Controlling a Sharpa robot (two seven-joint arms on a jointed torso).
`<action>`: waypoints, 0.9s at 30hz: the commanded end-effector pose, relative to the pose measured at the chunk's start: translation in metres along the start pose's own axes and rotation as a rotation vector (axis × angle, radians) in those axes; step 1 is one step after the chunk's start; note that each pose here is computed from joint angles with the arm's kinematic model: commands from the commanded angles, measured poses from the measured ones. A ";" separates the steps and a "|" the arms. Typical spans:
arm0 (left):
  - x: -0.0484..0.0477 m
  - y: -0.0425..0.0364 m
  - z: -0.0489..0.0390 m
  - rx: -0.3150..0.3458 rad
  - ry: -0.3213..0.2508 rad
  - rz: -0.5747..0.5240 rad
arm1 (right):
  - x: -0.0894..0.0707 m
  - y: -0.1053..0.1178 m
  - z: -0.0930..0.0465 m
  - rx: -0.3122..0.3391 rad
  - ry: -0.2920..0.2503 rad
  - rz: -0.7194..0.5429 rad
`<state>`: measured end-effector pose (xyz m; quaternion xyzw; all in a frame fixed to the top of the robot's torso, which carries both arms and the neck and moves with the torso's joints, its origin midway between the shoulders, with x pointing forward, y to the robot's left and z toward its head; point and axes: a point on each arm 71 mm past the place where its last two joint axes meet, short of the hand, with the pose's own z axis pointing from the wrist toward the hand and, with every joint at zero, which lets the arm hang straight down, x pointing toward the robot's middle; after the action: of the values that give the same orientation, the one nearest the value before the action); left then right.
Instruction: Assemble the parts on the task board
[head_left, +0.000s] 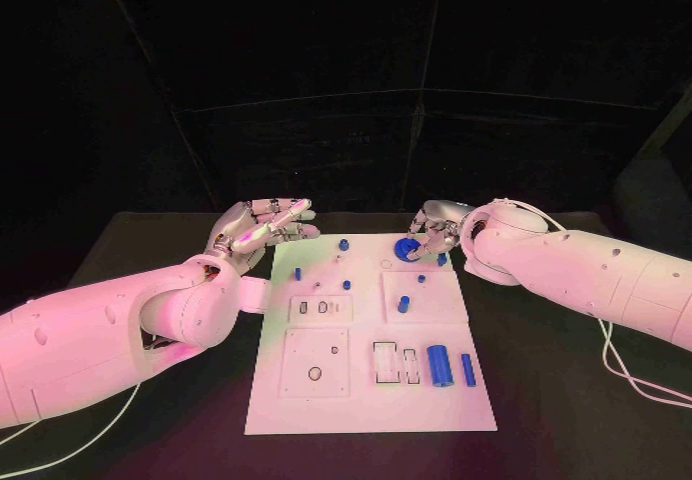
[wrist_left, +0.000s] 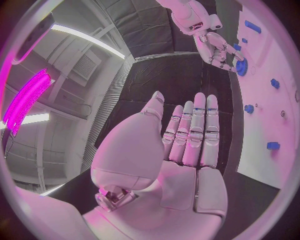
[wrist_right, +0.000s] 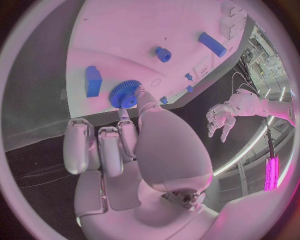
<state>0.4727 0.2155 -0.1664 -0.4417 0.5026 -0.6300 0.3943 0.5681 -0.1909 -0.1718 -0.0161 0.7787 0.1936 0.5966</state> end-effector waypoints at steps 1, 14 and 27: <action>0.0019 -0.0011 0.0006 0.006 0.017 -0.003 | -0.002 0.002 0.001 -0.005 -0.005 -0.034; 0.0021 -0.0005 0.0009 0.000 0.021 -0.005 | -0.002 0.006 0.003 -0.014 -0.029 -0.124; 0.0017 -0.0005 0.0007 -0.002 0.020 -0.005 | -0.007 0.017 -0.001 -0.073 -0.118 -0.106</action>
<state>0.4731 0.2152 -0.1671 -0.4426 0.5056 -0.6292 0.3905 0.5647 -0.1798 -0.1669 -0.0645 0.7547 0.1803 0.6275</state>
